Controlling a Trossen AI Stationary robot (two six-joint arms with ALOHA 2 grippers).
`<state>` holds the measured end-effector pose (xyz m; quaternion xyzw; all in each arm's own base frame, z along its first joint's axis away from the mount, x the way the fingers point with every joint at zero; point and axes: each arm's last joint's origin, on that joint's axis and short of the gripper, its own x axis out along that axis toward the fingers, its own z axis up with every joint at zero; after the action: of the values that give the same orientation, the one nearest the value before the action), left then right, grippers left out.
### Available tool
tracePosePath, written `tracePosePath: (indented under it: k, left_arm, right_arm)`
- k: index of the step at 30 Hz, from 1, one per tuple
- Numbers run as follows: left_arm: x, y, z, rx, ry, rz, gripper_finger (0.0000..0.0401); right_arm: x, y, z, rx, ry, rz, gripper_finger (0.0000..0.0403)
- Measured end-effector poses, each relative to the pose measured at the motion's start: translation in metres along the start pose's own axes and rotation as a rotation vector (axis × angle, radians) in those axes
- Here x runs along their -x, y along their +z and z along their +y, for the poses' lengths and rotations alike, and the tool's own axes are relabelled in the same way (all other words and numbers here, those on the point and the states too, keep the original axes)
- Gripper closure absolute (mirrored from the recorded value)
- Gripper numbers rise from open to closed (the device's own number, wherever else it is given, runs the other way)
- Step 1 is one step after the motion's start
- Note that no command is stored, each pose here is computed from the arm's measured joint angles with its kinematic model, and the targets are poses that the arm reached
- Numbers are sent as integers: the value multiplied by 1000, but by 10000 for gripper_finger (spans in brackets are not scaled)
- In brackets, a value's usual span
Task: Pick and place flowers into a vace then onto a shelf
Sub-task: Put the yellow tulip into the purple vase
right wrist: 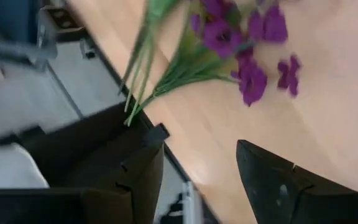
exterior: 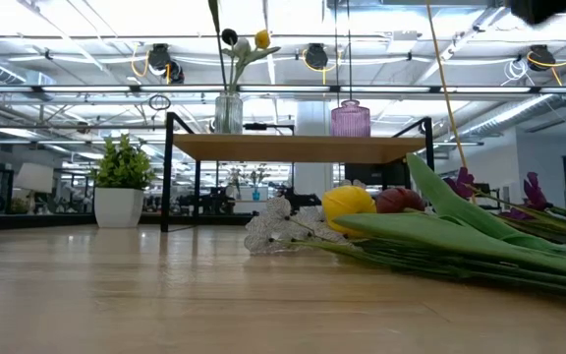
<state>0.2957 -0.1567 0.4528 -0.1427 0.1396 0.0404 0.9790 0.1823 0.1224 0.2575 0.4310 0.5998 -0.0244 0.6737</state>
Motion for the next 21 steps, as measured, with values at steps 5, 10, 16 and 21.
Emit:
tracePosePath:
  k: [5, 10, 16, 21]
  left_arm:
    - [-20, -15, -6, -8, 13, 45, 169]
    - [-27, -20, -9, -1, 15, 62, 169]
    - [-27, -20, -8, -23, 15, 59, 169]
    - [-28, -17, -5, -36, 55, 35, 169]
  right_arm:
    - [-44, -1, -24, -201, 56, -14, 201]
    - [-81, 5, -62, -309, 161, -155, 201]
    - [-101, 5, -97, -400, 185, -233, 210]
    - [-99, 16, -102, -317, 208, -392, 239]
